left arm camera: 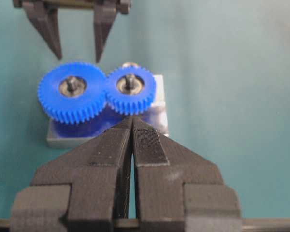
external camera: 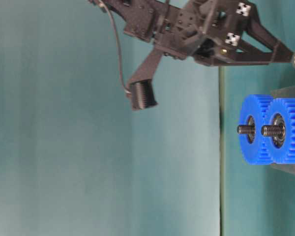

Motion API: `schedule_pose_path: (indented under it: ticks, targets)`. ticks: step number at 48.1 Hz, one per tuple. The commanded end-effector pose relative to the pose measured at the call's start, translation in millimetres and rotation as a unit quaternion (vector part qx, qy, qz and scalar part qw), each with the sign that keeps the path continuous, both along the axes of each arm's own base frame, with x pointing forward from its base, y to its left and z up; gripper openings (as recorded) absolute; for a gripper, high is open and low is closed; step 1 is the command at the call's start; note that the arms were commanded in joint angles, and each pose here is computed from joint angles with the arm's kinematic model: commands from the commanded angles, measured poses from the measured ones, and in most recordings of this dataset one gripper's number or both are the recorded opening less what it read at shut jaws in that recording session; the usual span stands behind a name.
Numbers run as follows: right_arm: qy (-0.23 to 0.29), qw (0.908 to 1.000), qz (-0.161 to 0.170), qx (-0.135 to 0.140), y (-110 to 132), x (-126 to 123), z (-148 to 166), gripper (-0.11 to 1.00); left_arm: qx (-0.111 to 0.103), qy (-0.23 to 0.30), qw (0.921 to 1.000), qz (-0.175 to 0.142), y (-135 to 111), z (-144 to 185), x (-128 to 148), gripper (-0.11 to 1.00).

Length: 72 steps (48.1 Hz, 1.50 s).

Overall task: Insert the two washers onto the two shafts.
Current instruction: 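Move the right gripper over the upper silver washer beside the plate, then close the right gripper on the upper washer and lift it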

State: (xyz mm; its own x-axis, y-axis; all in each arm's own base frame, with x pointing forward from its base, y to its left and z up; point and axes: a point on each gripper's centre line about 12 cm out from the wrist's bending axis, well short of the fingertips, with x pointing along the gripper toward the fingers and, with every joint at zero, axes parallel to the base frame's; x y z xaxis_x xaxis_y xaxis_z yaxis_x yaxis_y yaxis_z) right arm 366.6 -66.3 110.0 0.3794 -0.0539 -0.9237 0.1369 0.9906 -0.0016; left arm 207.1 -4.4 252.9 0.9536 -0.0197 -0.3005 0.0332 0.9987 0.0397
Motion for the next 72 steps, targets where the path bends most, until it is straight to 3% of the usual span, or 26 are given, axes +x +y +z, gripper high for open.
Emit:
schedule_pose_path:
  ticks: [1, 39, 47, 59, 72]
  targets:
    - [-0.013, 0.9999, 0.007, -0.004, 2, 6, 5, 0.82, 0.001, -0.007, 1.0000, 0.001, 0, 5, 2, 0.01]
    - [0.009, 0.9999, 0.007, -0.003, -1, 1, -20, 0.79, 0.000, -0.004, 1.0000, 0.001, 0, 2, 1, 0.01]
    - [0.010, 0.9999, 0.003, -0.002, -1, -2, -24, 0.69, -0.002, -0.004, 1.0000, 0.001, 0, 2, 1, 0.01]
    - [0.013, 0.9999, 0.002, 0.000, 0, -2, -24, 0.38, -0.002, -0.004, 1.0000, 0.001, 0, 2, 1, 0.01]
    - [0.007, 0.9999, -0.008, 0.002, 0, 0, -19, 0.36, -0.002, -0.002, 1.0000, 0.002, 0, 1, 1, 0.01]
